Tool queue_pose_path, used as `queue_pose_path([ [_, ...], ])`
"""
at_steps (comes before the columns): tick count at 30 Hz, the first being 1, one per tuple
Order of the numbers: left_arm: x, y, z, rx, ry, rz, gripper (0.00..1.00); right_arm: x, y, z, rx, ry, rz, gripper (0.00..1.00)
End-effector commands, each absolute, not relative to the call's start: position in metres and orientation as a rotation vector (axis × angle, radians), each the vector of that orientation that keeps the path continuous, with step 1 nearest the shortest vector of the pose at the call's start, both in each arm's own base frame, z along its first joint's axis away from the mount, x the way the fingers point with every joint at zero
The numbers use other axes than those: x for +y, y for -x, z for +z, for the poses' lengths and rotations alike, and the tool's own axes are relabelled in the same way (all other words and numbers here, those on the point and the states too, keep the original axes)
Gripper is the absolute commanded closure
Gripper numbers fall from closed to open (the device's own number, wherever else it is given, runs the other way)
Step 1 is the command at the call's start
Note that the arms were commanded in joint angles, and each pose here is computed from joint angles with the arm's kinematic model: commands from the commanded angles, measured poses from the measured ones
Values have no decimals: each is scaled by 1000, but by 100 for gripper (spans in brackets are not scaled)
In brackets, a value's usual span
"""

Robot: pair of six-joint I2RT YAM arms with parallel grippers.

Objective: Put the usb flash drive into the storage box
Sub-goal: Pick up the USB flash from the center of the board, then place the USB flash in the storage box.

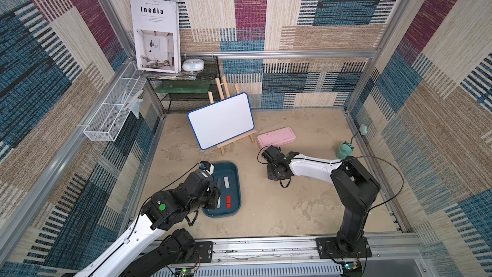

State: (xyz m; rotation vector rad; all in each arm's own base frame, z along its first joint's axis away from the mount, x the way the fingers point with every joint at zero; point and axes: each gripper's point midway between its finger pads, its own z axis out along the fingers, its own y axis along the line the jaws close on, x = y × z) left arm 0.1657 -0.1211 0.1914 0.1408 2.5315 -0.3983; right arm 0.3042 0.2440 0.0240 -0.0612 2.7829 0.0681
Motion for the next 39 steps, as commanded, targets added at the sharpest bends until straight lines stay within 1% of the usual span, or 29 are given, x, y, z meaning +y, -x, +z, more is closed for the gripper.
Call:
queue_pose_path([
  [1,-120,-168,194,2512,-132,-397,59,243,-297,33,2799,104,77,91],
  [7,-112,-169,203,2463,-95,-391,59,280,-288,83,2716,210,249,91],
  [13,-89,-171,212,2407,19,-307,60,331,-262,128,2686,270,434,92],
  [17,-74,-168,220,2348,85,-299,61,368,-245,142,2678,324,516,93],
  [21,-65,-164,229,2288,126,-322,61,404,-227,144,2688,400,552,93],
  [27,-53,-161,234,2244,185,-314,62,438,-208,124,2730,476,494,92],
  [31,-51,-160,235,2234,192,-323,62,446,-205,112,2741,499,381,92],
  [35,-50,-160,236,2228,195,-318,62,456,-203,98,2765,496,345,91],
  [39,-53,-161,234,2244,179,-317,62,457,-203,86,2783,484,239,90],
])
